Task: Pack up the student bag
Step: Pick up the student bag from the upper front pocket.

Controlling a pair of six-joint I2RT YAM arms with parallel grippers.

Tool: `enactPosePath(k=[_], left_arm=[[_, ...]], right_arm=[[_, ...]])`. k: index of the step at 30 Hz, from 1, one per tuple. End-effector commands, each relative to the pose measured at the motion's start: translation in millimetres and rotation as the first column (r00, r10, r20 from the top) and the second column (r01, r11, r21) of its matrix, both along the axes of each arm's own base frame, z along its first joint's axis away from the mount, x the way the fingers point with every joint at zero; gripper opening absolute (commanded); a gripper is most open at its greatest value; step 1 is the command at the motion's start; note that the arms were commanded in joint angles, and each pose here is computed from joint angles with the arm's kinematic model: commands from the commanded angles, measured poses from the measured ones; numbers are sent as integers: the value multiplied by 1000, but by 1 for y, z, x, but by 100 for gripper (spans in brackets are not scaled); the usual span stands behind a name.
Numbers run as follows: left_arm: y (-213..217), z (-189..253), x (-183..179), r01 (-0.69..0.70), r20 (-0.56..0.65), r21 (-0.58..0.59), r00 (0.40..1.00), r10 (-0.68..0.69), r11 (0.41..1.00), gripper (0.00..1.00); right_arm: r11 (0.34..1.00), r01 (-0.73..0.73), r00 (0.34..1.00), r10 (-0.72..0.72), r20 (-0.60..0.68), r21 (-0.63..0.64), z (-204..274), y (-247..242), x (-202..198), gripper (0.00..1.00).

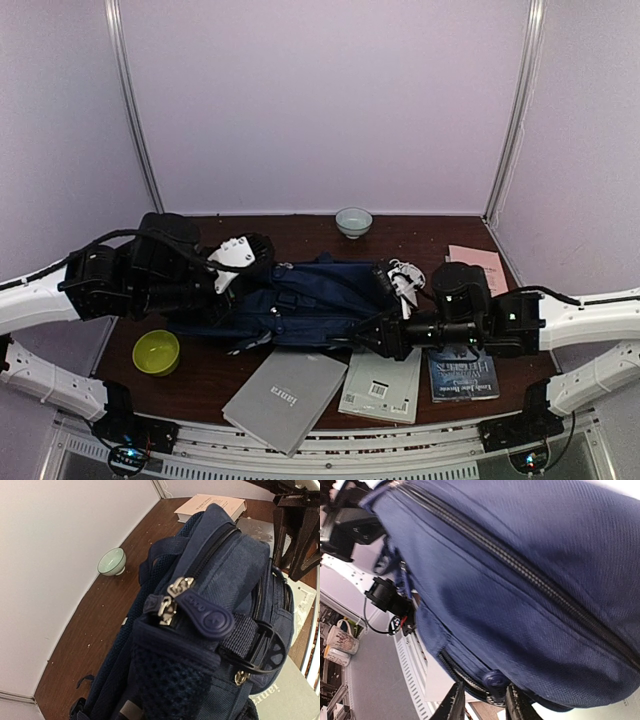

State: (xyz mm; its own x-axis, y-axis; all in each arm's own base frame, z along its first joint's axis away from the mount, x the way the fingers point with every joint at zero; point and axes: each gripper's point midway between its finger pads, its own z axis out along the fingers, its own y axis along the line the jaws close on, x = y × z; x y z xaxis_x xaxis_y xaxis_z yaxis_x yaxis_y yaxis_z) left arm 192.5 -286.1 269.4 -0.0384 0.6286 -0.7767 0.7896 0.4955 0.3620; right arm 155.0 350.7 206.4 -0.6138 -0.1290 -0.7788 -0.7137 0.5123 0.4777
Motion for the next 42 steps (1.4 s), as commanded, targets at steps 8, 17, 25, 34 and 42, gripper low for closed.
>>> enactPosePath(k=[8, 17, 25, 34, 42], left_arm=[[-8, 34, 9, -12, 53, -104, 998, 18, 994, 0], [-11, 32, 9, -5, 46, -101, 999, 10, 995, 0], [-10, 33, 8, -4, 48, -103, 999, 9, 995, 0], [-11, 33, 8, 2, 49, -99, 999, 3, 995, 0], [-9, 33, 8, -4, 50, -98, 999, 9, 995, 0]], right_arm=[[991, 101, 993, -96, 65, -93, -8, -10, 20, 31], [1000, 17, 993, -19, 114, 11, 31, 10, 16, 33], [996, 58, 992, -51, 118, -63, 17, 7, 24, 29], [980, 116, 987, -96, 127, -164, -5, 2, 34, 30], [978, 154, 982, -135, 136, -144, 2, -5, 37, 9]])
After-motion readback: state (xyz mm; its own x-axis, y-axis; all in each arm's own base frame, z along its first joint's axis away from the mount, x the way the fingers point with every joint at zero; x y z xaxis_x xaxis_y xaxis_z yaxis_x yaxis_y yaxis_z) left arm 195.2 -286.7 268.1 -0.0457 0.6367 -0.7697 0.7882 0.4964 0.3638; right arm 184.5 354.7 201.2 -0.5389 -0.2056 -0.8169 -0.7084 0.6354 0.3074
